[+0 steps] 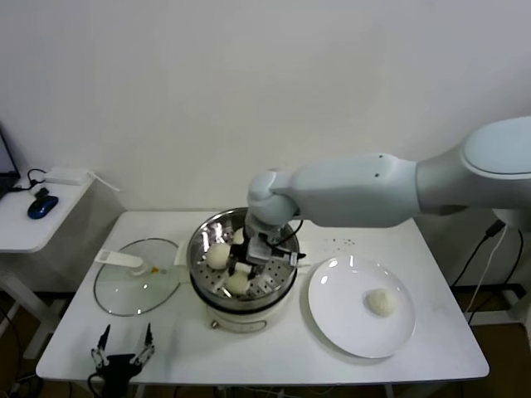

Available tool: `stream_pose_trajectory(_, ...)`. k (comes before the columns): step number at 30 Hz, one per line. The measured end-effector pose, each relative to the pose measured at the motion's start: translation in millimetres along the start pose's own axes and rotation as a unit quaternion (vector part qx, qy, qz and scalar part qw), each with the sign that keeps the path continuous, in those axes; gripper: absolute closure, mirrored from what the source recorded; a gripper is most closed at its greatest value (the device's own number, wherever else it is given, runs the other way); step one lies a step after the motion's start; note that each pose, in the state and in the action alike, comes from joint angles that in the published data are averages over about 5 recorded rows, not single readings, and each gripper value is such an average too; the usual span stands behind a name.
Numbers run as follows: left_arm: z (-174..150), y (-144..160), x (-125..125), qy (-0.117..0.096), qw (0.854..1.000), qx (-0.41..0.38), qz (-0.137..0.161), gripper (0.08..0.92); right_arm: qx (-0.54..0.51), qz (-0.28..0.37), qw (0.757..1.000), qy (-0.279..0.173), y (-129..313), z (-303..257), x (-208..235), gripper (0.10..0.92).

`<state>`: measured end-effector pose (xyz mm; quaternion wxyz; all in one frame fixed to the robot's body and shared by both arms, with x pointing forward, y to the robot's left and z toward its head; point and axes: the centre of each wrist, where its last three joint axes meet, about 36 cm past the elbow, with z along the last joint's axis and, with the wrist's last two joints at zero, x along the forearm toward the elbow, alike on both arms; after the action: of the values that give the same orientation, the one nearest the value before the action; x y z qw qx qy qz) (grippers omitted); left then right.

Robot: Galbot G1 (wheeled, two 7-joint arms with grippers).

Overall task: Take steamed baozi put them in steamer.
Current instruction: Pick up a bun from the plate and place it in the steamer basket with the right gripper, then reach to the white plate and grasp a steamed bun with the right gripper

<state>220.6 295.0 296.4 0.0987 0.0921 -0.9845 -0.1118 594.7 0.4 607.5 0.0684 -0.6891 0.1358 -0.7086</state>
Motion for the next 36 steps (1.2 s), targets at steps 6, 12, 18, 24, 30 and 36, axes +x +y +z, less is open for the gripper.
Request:
stream_pose_trajectory(6, 0, -1, 0, 0.0, 1.0, 0.001, 0.0, 0.177, 0.006, -0.004, 1.0, -0.011, -6, 2, -8, 0.427)
stream_pose_trajectory(12, 0, 0, 1, 0.001, 1.0, 0.001, 0.0, 0.177, -0.002, -0.008, 1.0, -0.016, -4, 6, -3, 0.344)
stream_pose_trajectory(18, 0, -1, 2, 0.0, 1.0, 0.001, 0.0, 0.177, -0.05, -0.02, 0.999, -0.005, 11, 24, 25, 0.211)
stream_pose_trajectory(24, 0, -4, 0, -0.002, 1.0, 0.002, 0.004, 0.177, -0.143, -0.02, 0.99, 0.005, 47, 46, 61, 0.2)
stream_pose_trajectory(30, 1, -5, -1, -0.001, 1.0, 0.002, 0.005, 0.177, -0.278, -0.017, 0.96, 0.022, 107, 53, 90, 0.199)
stream_pose_trajectory(36, 3, -6, -2, 0.0, 1.0, 0.003, 0.007, 0.177, -0.441, -0.021, 0.895, 0.056, 178, 50, 98, 0.2)
